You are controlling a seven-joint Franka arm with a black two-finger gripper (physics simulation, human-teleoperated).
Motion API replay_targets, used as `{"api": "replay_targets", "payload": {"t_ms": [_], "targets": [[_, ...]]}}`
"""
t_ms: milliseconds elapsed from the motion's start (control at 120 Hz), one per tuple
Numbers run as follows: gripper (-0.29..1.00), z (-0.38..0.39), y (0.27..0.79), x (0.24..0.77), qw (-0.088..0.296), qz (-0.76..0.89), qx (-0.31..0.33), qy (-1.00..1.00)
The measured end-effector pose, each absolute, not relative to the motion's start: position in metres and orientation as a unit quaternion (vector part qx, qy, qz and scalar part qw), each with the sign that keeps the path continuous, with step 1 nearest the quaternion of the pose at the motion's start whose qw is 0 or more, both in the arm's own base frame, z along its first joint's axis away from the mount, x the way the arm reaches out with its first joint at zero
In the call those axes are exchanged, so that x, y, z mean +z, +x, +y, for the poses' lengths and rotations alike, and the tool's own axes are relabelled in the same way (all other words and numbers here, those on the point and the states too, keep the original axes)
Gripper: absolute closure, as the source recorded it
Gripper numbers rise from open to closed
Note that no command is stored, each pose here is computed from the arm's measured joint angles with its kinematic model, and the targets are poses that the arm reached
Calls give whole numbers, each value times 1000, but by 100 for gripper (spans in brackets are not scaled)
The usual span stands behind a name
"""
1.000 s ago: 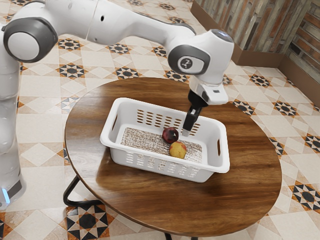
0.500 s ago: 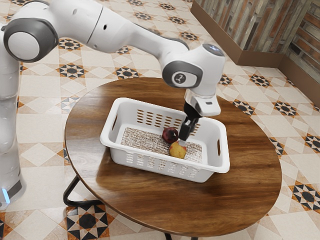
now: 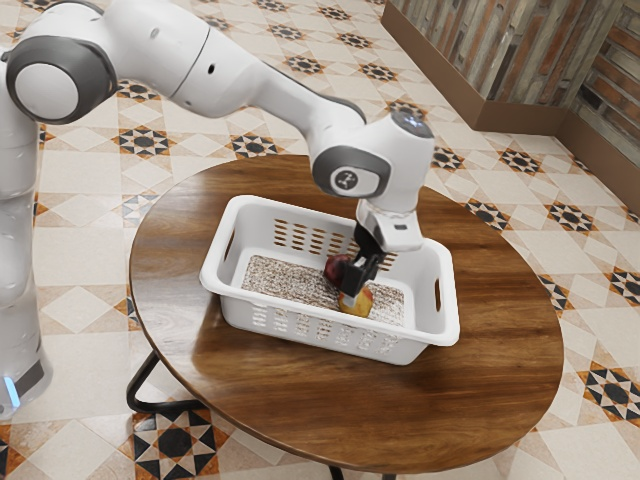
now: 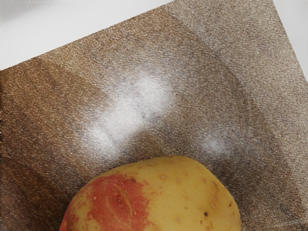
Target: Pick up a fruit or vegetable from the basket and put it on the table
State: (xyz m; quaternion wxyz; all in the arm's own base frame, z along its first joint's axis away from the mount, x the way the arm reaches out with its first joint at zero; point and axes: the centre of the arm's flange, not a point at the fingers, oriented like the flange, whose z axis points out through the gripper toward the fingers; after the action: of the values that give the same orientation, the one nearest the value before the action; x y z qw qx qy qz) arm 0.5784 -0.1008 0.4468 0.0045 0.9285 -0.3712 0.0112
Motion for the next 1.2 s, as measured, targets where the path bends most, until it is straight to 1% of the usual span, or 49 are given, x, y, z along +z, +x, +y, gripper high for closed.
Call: {"api": "replay_targets", "payload": {"t_ms": [350, 733, 925, 983, 1117, 1175, 1200], "targets": [[1, -97, 578, 434, 2, -383, 18, 923], [1, -97, 580, 428, -17, -405, 30, 914], [2, -97, 579, 417, -19, -410, 27, 911], [6, -97, 579, 413, -18, -411, 27, 911], [25, -97, 579, 415, -22, -412, 33, 910], [36, -97, 579, 420, -26, -411, 38, 910], [38, -96, 578, 425, -29, -411, 42, 910]]}}
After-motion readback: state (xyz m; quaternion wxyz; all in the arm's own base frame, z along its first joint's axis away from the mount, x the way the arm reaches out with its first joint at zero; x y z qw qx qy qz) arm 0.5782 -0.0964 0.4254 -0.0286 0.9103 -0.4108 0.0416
